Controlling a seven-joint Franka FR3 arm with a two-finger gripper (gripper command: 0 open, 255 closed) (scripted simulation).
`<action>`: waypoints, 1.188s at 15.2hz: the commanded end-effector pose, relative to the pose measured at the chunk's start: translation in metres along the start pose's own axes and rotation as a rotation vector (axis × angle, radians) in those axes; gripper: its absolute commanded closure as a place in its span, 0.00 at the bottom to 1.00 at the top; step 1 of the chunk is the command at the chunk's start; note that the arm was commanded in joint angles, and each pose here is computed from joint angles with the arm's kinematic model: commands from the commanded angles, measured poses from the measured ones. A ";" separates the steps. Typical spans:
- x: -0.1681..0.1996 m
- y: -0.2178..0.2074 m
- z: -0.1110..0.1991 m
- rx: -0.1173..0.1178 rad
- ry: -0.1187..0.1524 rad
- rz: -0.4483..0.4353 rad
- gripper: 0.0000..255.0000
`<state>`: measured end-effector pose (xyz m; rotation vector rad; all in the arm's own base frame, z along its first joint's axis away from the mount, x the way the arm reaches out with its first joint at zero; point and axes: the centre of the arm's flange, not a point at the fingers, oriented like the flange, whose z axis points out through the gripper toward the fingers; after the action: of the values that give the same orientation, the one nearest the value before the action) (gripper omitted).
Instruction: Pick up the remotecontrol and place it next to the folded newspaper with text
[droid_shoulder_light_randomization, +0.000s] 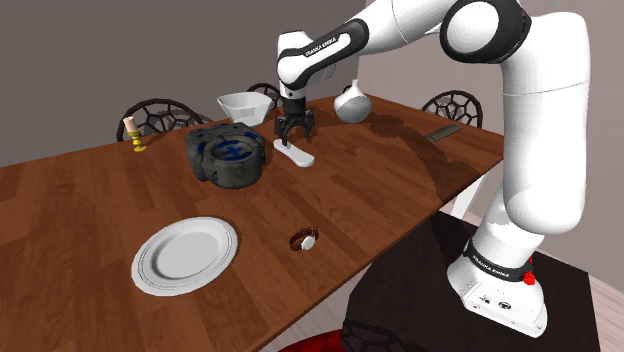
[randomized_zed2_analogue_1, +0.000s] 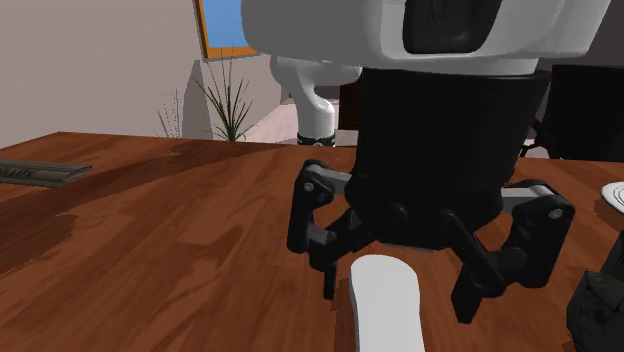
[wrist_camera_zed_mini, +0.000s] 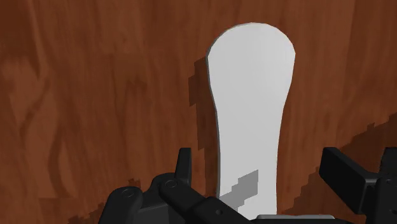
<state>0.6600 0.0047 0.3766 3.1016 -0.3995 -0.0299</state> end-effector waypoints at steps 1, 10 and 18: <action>0.017 -0.006 0.006 -0.003 0.006 0.004 0.00; 0.017 -0.006 0.046 -0.003 0.006 0.004 0.00; 0.017 -0.006 0.046 -0.003 0.006 0.004 1.00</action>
<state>0.6769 0.0050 0.3305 3.0969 -0.4048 -0.0205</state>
